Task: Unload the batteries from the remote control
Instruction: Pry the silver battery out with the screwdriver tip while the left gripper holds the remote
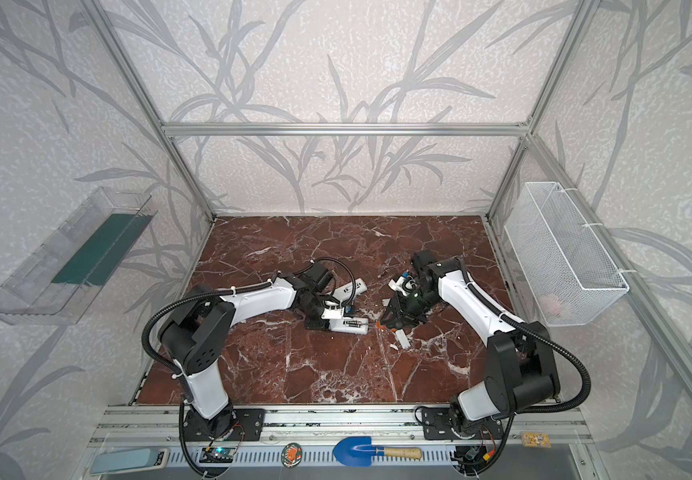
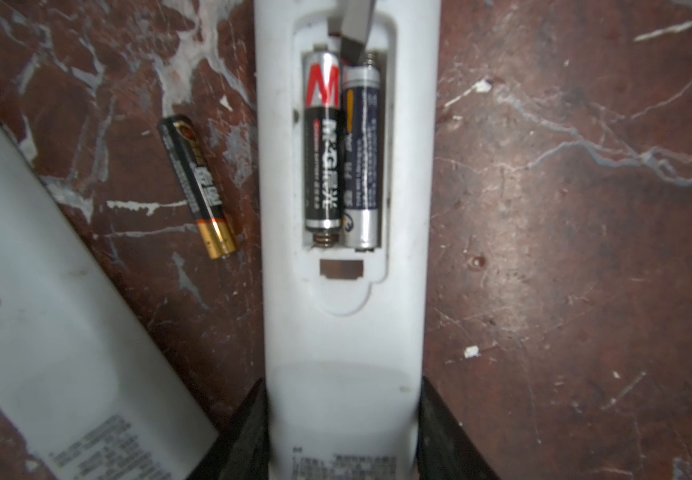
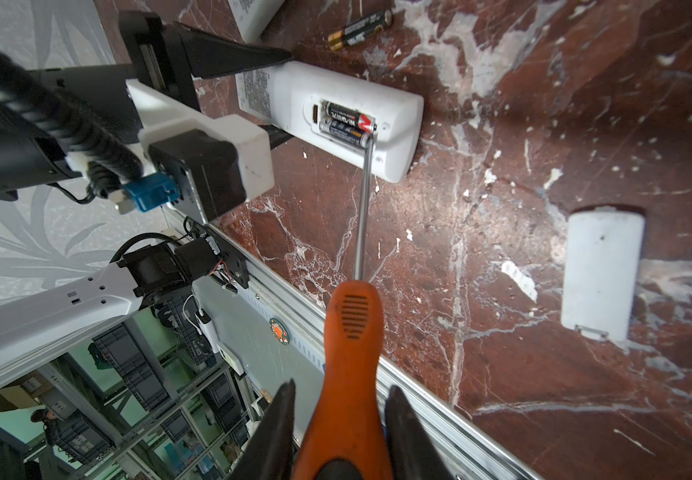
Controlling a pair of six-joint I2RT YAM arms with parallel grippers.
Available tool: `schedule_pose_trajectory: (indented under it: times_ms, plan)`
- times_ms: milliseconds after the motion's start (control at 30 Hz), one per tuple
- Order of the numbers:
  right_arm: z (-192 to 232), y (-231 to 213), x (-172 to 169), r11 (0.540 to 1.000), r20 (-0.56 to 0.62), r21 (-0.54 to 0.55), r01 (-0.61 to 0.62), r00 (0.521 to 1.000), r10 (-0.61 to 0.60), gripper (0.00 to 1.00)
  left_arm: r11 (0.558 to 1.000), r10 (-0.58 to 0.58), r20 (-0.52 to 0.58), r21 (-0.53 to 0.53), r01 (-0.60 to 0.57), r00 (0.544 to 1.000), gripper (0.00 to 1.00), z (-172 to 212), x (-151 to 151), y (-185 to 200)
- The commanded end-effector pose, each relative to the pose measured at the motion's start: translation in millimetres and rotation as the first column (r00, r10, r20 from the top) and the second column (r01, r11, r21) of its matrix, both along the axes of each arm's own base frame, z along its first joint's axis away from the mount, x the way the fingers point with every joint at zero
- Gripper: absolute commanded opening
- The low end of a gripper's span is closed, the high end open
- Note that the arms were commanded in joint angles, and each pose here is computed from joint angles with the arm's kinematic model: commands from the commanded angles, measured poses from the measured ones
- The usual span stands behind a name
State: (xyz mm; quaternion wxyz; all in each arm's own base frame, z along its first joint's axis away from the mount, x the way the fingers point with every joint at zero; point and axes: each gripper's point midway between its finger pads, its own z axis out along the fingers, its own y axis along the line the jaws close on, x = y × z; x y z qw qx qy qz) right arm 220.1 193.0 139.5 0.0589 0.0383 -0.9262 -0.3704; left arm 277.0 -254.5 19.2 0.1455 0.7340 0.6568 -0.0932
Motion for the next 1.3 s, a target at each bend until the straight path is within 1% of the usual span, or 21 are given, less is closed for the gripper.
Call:
schedule_pose_trajectory:
  times_ms: [0,367,767,1000,1267]
  plan:
    - [53,36,36,0.961,0.304,0.243,-0.130,0.951,0.052,0.00,0.999,-0.024,-0.059,0.039,0.026,0.998,0.22,-13,-12,3]
    - [60,34,35,0.957,0.320,0.262,-0.124,0.947,0.035,0.00,0.999,-0.023,-0.059,0.042,0.025,0.998,0.22,-13,-11,3]
    - [65,33,35,0.958,0.331,0.257,-0.129,0.943,0.038,0.00,0.999,-0.021,-0.059,0.045,0.023,0.998,0.20,-14,-11,3]
    - [76,32,37,0.955,0.354,0.267,-0.126,0.935,0.024,0.00,0.999,-0.019,-0.059,0.047,0.022,0.998,0.19,-14,-10,3]
    - [74,28,37,0.959,0.352,0.259,-0.117,0.936,0.020,0.00,0.999,-0.017,-0.057,0.049,0.020,0.998,0.18,-14,-10,3]
